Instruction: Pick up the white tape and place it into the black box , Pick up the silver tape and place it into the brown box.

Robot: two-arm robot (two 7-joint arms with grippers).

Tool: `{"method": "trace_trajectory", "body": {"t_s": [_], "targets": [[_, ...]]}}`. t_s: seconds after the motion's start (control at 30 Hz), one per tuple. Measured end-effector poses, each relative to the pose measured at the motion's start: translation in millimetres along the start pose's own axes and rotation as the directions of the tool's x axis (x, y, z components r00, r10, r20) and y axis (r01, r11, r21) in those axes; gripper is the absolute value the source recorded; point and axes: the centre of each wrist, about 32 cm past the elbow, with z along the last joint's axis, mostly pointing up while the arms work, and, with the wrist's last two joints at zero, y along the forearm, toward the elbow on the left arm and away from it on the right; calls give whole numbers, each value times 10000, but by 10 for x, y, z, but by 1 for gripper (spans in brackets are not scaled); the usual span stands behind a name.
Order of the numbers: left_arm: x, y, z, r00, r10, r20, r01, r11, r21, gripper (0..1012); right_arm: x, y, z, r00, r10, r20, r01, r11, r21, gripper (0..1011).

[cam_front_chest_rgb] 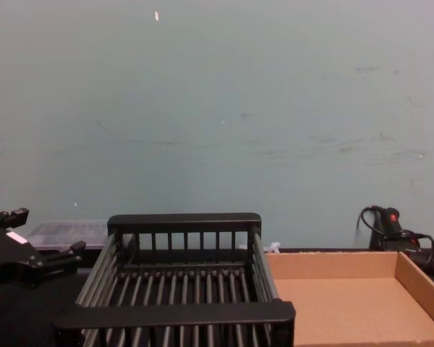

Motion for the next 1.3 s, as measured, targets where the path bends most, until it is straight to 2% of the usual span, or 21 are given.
{"method": "trace_trajectory", "body": {"t_s": [0.4,0.83,1.1,1.2,1.3], "targets": [[0,0,0,10000,0,0,0,10000,0,1001,-2,-6,-12,10000,29,-52,-28,10000,44,125],[0,0,0,10000,0,0,0,10000,0,1001,-43,-80,-61,9996,168,219,-195,9912,1307,125],[0,0,0,10000,0,0,0,10000,0,1001,-45,-127,-71,9991,388,161,-414,9750,2181,125],[0,0,0,10000,1,0,-1,10000,0,1001,-37,-143,-75,9989,468,35,-461,9646,2598,125],[0,0,0,10000,0,0,0,10000,0,1001,-36,-149,-73,9988,484,7,-467,9593,2784,125]]}}
